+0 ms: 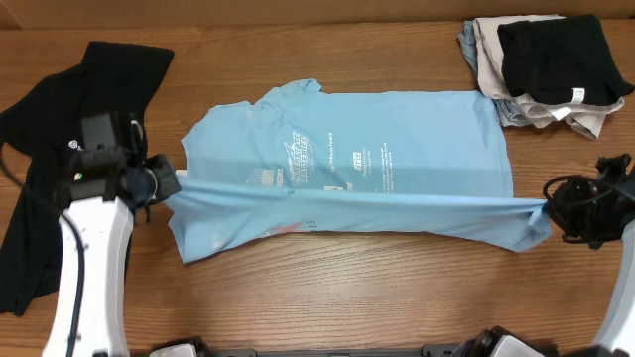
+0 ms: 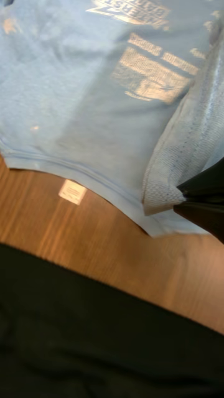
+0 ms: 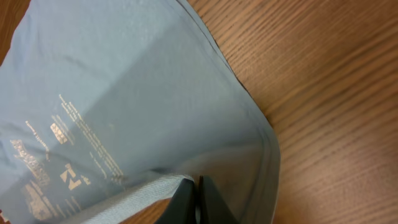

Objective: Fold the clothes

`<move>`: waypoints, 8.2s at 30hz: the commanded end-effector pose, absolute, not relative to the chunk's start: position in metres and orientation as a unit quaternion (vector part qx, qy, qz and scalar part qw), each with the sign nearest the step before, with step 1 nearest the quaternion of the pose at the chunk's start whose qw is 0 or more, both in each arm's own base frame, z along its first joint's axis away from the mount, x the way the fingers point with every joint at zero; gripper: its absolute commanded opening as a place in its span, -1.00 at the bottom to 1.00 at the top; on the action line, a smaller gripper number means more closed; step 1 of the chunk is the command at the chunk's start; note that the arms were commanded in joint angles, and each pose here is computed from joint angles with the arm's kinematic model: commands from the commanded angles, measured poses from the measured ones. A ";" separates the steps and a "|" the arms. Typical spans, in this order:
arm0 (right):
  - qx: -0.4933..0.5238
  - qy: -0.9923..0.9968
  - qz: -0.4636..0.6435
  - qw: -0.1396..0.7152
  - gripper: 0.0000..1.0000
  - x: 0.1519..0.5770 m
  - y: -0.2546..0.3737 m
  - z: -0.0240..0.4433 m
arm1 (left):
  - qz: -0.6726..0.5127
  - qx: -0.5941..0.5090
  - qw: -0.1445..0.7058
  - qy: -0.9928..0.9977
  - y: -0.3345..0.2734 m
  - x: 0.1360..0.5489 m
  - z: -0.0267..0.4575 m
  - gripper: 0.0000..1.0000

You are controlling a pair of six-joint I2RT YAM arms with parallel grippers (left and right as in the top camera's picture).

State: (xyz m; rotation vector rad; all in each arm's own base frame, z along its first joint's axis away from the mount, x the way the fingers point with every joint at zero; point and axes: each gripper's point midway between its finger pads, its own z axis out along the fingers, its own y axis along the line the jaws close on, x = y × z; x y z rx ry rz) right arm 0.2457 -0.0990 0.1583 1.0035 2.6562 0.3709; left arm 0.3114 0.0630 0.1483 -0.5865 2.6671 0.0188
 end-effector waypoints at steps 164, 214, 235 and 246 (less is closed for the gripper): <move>0.209 0.946 0.124 0.215 0.39 0.324 -0.065 0.212 | -0.164 0.022 0.124 0.978 -0.042 0.385 0.067 0.21; 0.280 0.936 0.168 0.136 0.35 0.250 -0.029 0.130 | 0.057 -0.265 0.019 0.962 0.056 0.245 0.011 0.04; 0.298 0.942 0.132 0.080 0.14 0.234 -0.037 0.107 | 0.091 -0.295 0.044 0.950 0.089 0.265 0.005 -0.92; 0.344 0.930 0.128 0.001 -0.11 0.217 -0.034 0.041 | 0.092 -0.300 0.069 0.947 0.108 0.284 0.024 -0.92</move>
